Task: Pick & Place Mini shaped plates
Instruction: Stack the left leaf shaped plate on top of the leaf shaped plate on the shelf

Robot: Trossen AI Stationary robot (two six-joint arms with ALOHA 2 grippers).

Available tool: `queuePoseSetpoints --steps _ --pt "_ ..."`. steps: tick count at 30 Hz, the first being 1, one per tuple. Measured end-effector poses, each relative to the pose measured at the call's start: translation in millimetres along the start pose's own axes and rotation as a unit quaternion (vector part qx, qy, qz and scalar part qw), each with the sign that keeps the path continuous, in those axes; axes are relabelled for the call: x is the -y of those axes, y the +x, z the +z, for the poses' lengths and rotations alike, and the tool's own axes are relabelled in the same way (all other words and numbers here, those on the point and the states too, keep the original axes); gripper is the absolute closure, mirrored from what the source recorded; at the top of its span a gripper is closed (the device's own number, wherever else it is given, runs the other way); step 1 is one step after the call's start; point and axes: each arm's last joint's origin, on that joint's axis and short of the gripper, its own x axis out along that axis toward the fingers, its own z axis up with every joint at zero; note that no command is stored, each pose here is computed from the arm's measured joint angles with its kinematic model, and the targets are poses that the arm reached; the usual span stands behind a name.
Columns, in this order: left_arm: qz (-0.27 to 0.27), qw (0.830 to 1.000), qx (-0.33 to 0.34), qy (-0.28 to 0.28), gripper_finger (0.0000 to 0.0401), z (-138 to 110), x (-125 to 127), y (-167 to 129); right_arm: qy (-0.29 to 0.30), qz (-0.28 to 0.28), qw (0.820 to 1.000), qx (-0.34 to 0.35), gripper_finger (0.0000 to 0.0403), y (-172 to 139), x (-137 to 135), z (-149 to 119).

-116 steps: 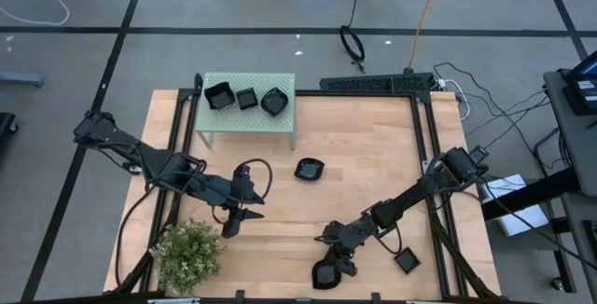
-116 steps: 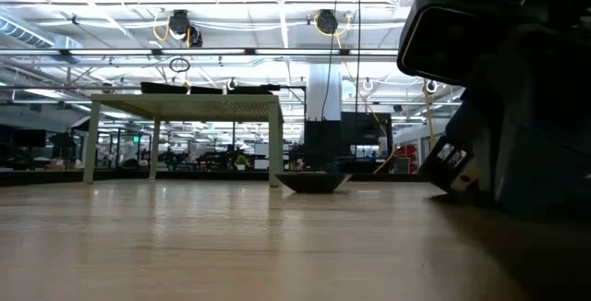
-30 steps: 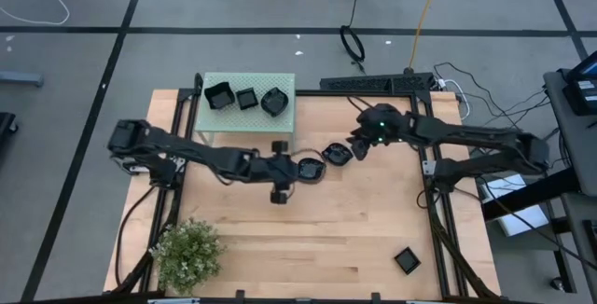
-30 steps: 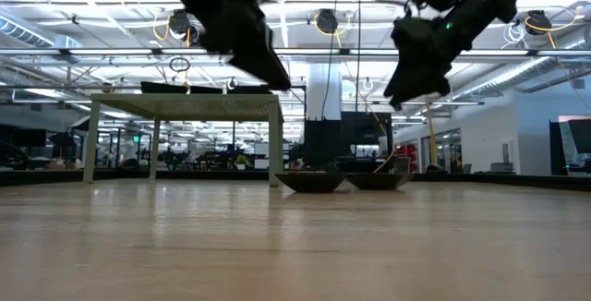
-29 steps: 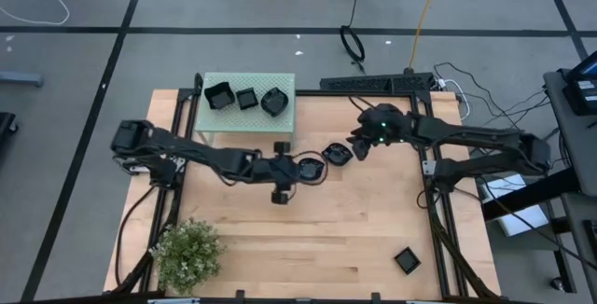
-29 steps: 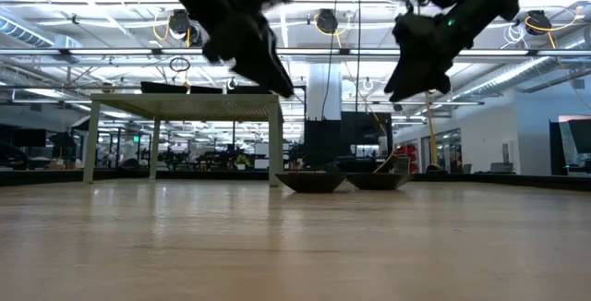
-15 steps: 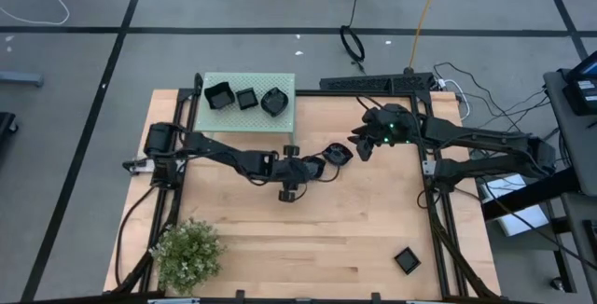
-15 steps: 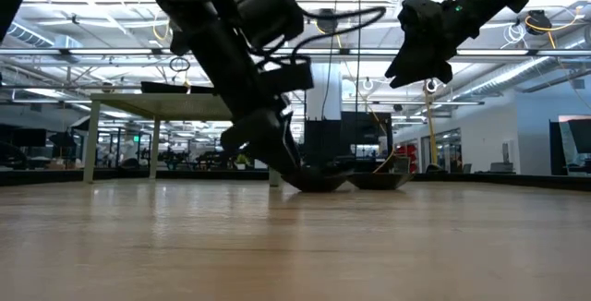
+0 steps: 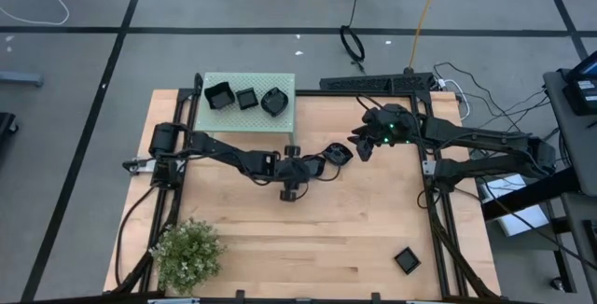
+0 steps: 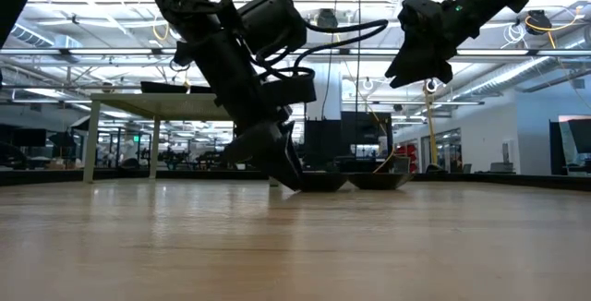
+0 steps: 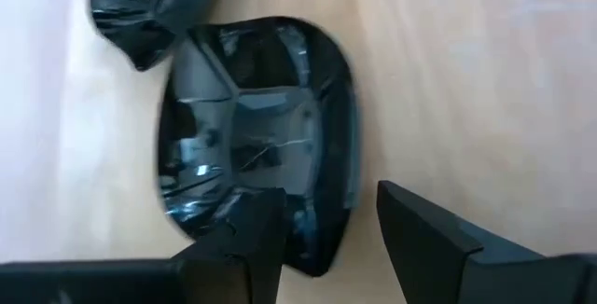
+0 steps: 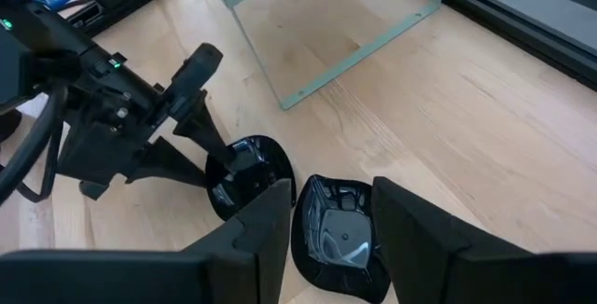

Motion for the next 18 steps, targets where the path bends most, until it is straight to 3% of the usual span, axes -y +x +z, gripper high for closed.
queuePoseSetpoints --steps 5,13,18 --pt "0.025 0.999 -0.009 0.043 0.0264 -0.7 -1.7 0.1 0.0 0.0 1.0 0.0 0.0261 0.1 0.0 0.0" --pt "0.012 0.999 -0.006 0.049 0.0389 -0.8 -1.4 0.3 0.0 0.0 1.0 0.0 0.0262 0.1 0.0 0.0" --pt "-0.01 1.0 0.019 0.019 0.0395 6.4 3.2 -9.4 0.0 0.0 1.0 0.0 0.0262 0.1 0.0 0.0"
